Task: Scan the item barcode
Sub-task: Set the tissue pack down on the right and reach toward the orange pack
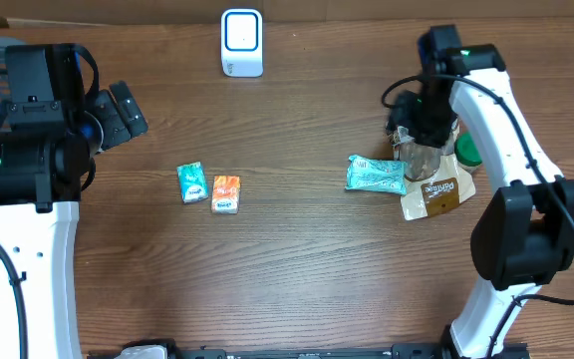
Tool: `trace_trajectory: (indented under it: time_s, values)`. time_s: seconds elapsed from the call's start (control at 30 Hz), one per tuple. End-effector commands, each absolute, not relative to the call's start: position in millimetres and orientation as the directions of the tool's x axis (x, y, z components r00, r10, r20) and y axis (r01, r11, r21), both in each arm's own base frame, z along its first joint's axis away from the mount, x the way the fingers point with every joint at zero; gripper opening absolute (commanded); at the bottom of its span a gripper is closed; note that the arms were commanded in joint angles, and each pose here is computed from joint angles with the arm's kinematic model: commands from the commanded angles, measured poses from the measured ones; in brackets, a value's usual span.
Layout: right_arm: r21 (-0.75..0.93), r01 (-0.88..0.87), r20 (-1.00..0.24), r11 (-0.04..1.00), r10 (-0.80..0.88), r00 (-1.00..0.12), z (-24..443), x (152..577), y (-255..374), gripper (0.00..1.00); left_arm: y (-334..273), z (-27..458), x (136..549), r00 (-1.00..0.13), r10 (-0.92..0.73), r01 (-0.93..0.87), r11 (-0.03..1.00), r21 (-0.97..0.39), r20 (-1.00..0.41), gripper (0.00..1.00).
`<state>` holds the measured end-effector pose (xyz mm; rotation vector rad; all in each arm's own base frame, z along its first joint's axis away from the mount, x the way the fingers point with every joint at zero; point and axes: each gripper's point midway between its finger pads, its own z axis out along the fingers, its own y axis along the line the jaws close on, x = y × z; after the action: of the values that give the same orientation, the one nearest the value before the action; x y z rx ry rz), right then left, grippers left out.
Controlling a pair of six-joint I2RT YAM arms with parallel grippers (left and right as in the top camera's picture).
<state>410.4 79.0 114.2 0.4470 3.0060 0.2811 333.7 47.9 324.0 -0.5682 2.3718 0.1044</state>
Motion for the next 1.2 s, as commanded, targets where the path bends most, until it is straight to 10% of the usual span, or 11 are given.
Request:
trace_trajectory:
  time_s: [0.0, 0.43, 1.17]
  values:
    - [0.415, 0.103, -0.045, 0.904, 0.134, -0.99, 131.7, 403.1, 156.5, 0.63, 51.0, 332.3, 331.1, -0.657, -0.353, -0.42, 0.905, -0.065, -0.666, 0.99]
    - [0.461, -0.006, -0.02, 0.887, 0.004, -1.0, 63.5, 353.4, 334.7, 0.46, 51.0, 332.3, 331.1, -0.657, -0.353, -0.42, 0.905, -0.065, -0.666, 0.99]
    - [0.451, 0.004, 0.098, 0.893, -0.045, -0.994, 2.9, 304.6, 391.2, 0.35, 51.0, 332.3, 331.1, -0.657, -0.353, -0.42, 0.905, -0.065, -0.666, 1.0]
